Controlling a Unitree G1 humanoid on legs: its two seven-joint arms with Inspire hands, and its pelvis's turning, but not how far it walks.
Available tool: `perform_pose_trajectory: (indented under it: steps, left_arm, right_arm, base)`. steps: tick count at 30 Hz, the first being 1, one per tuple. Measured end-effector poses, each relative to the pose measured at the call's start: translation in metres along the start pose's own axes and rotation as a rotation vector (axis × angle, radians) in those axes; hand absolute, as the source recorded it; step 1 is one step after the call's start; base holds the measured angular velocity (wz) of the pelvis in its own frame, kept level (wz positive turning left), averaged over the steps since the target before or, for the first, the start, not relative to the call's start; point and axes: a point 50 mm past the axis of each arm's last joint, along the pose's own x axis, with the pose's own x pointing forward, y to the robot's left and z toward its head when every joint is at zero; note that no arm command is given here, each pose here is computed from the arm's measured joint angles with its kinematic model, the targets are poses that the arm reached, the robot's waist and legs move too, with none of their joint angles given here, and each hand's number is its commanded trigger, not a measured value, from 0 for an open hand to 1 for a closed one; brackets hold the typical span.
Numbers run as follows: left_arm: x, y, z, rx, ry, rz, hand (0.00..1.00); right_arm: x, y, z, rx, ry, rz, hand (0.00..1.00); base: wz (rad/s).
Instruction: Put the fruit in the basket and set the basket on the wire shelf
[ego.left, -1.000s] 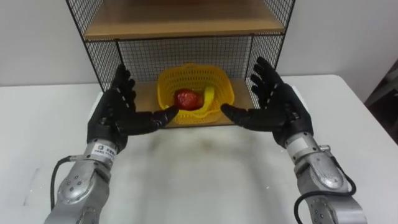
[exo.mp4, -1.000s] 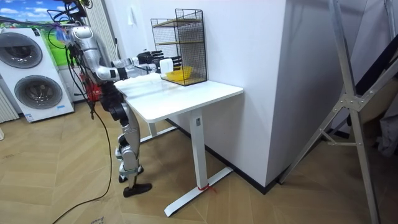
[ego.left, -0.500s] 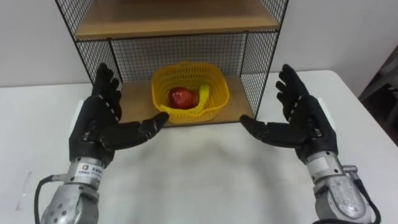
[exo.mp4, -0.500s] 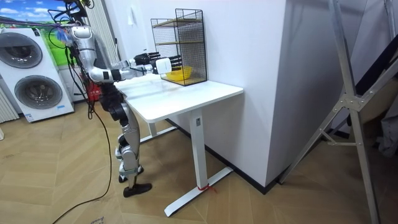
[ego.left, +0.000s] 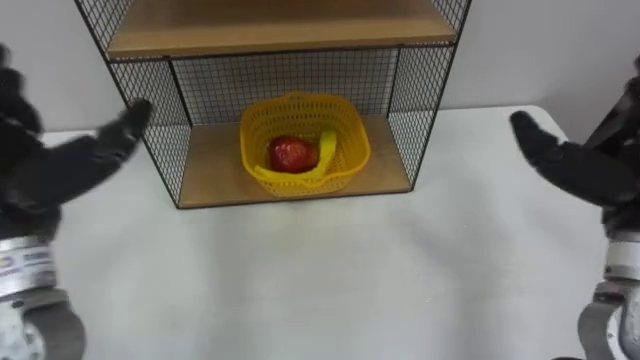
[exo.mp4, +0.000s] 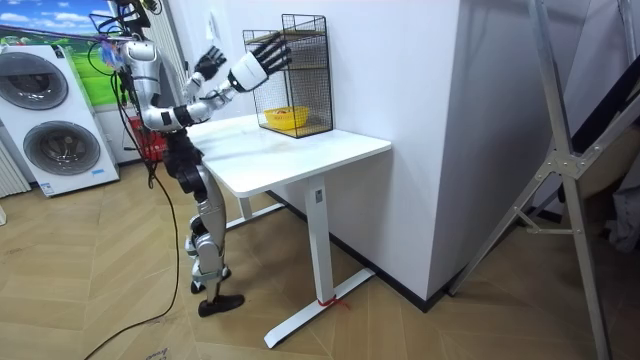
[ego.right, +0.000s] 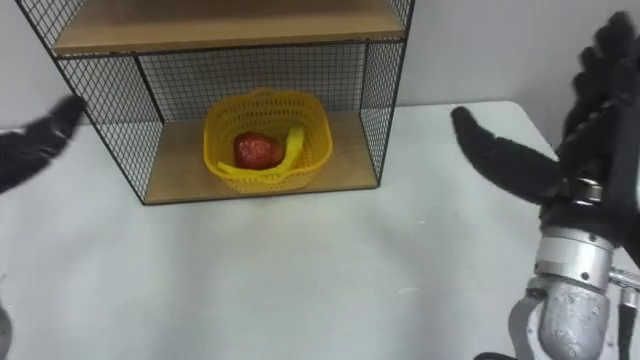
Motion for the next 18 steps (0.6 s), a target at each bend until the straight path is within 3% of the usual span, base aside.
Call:
perform_pose_trajectory:
  steps: [7, 12, 15, 18]
  left_arm:
    - [0.012, 0.055, 0.044, 0.186, -0.253, 0.381, 0.0]
    - [0.012, 0.091, 0.071, 0.242, -0.368, 0.607, 0.0]
    - [0.0, 0.128, 0.074, 0.247, -0.296, 0.77, 0.0]
    - [-0.021, 0.171, 0.049, 0.252, -0.103, 1.011, 0.0]
  right_arm:
    - [0.017, -0.059, 0.042, -0.13, -0.254, -0.387, 0.0]
    - [0.023, -0.098, 0.057, -0.138, -0.319, -0.597, 0.0]
    - [0.012, -0.137, 0.041, -0.143, -0.182, -0.781, 0.0]
    - [-0.01, -0.167, 0.008, -0.138, 0.065, -0.935, 0.0]
  base:
    - [0.0]
    - [0.03]
    - [0.1]
    - [0.03]
